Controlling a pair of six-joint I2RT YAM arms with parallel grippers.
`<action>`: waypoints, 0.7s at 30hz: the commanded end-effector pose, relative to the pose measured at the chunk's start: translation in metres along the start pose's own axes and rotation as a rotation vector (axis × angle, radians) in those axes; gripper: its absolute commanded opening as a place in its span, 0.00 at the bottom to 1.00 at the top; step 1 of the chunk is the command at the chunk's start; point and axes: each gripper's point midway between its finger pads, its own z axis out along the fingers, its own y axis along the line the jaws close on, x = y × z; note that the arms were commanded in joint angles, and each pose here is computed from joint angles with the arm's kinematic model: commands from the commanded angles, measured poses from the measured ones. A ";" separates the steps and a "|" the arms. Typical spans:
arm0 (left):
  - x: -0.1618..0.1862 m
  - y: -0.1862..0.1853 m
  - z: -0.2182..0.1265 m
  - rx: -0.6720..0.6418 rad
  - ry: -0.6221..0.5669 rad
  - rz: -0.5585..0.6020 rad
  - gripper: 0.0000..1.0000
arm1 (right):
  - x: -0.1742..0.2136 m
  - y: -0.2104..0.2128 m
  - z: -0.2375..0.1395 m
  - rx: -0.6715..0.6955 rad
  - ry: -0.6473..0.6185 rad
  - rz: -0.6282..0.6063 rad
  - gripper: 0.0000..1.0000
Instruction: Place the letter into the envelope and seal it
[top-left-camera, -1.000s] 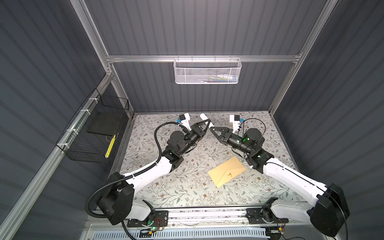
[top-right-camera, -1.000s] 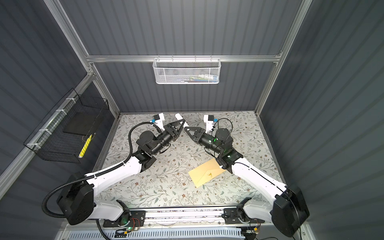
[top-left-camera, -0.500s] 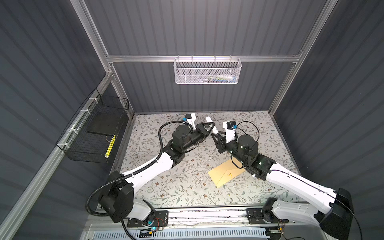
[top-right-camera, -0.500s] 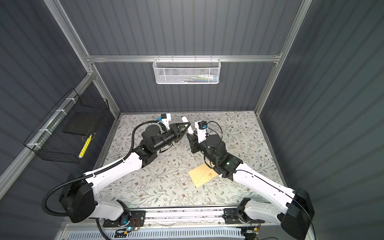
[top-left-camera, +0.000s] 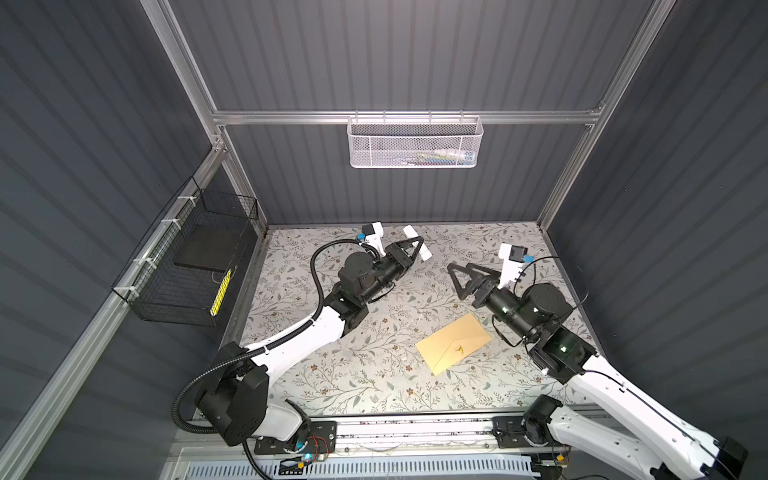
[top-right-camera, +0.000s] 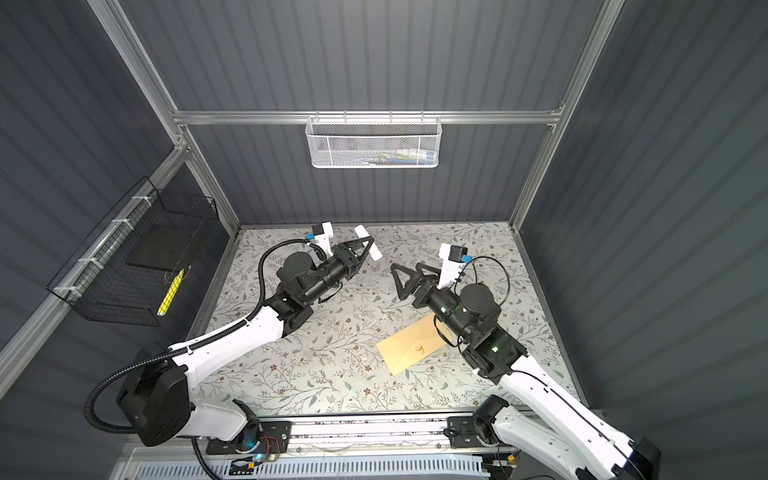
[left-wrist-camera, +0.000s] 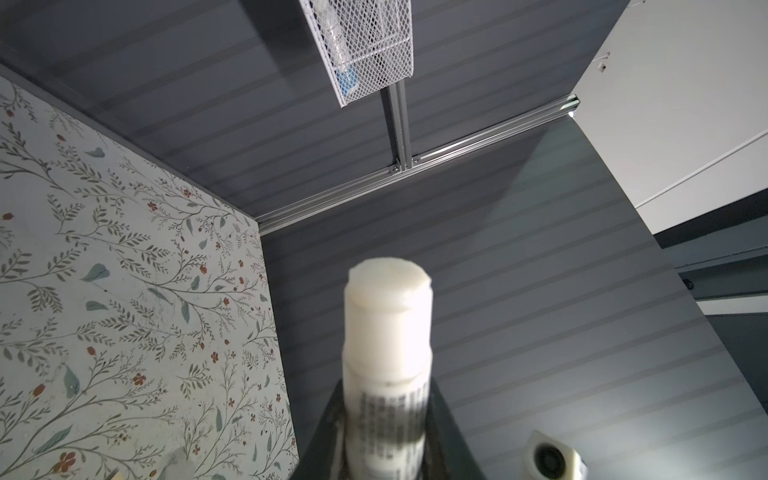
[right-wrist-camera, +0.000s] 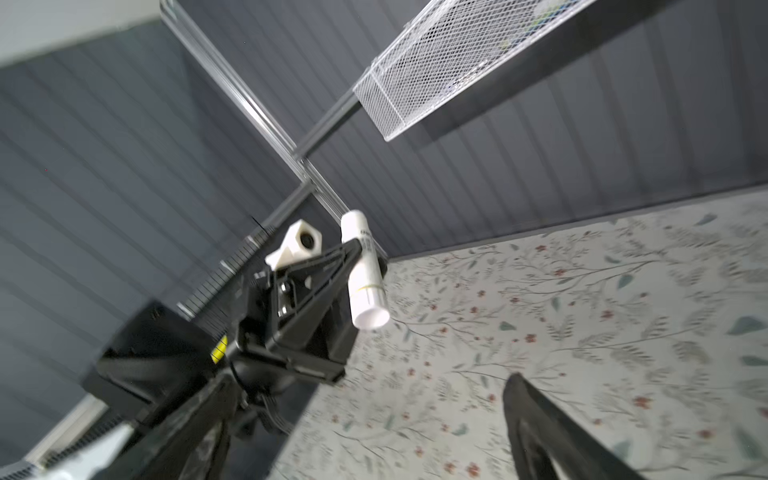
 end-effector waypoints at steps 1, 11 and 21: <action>-0.012 -0.027 -0.005 0.111 -0.052 0.061 0.00 | 0.014 0.036 0.010 -0.243 0.147 0.357 0.99; -0.014 -0.028 -0.006 0.126 -0.064 0.063 0.00 | 0.032 0.042 0.045 -0.365 0.231 0.516 0.82; -0.013 -0.025 -0.009 0.121 -0.068 0.058 0.00 | 0.039 0.036 0.062 -0.400 0.217 0.561 0.56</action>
